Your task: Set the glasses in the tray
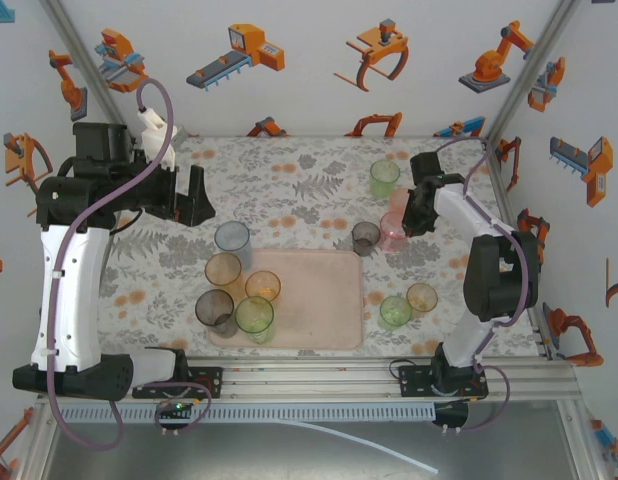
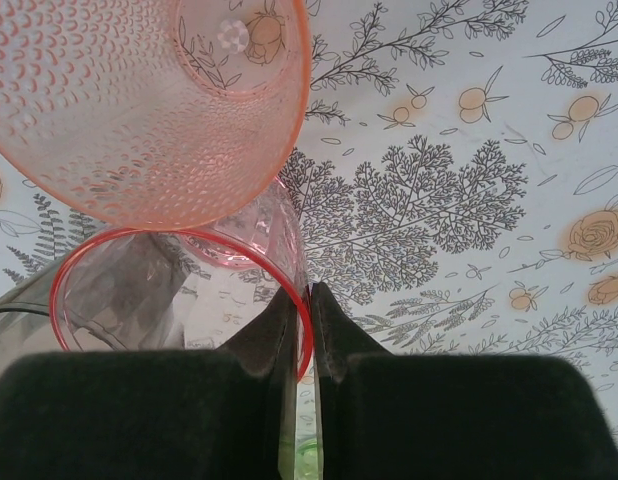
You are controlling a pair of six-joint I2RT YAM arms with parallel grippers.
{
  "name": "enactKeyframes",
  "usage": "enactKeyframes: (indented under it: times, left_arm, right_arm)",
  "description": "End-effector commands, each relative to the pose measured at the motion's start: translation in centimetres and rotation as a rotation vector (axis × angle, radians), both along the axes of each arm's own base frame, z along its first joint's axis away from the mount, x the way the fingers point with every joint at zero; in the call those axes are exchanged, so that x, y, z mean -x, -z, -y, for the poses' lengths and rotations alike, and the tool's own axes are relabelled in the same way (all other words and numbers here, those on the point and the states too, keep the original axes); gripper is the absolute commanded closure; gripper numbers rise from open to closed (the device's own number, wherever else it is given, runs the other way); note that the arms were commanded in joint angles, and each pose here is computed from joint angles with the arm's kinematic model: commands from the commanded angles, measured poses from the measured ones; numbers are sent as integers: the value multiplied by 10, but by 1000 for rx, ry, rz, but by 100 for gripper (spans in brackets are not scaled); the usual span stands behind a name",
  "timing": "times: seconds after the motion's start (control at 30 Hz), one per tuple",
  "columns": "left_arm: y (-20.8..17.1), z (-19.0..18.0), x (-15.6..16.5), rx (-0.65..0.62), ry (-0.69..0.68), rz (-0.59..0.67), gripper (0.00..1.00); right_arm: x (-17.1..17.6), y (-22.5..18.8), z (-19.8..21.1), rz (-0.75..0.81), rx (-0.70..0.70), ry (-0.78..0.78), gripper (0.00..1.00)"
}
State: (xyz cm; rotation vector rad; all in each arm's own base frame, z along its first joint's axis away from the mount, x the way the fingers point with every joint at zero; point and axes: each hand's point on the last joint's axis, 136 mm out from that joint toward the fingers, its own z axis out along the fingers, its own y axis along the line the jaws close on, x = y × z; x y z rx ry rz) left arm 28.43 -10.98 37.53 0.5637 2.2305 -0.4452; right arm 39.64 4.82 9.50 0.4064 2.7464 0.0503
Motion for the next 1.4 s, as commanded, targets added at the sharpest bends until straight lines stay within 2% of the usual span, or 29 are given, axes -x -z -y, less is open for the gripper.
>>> enactKeyframes:
  times: [0.0, 0.23, 0.63, 1.37]
  left_arm:
    - [-5, 2, 5, 1, 20, 25, 3]
    - [-7, 2, 5, 4, 20, 29, 3]
    - [-9, 4, 2, 16, 24, 28, 3]
    - [-10, 7, -4, 39, 15, 27, 3]
  right_arm:
    - [4, 0, 7, -5, 23, 11, 90]
    - [8, -9, 12, 2, 43, 5, 91]
    - [13, -47, 22, 49, 81, -4, 91]
    - [32, -105, 16, 140, 27, -11, 91]
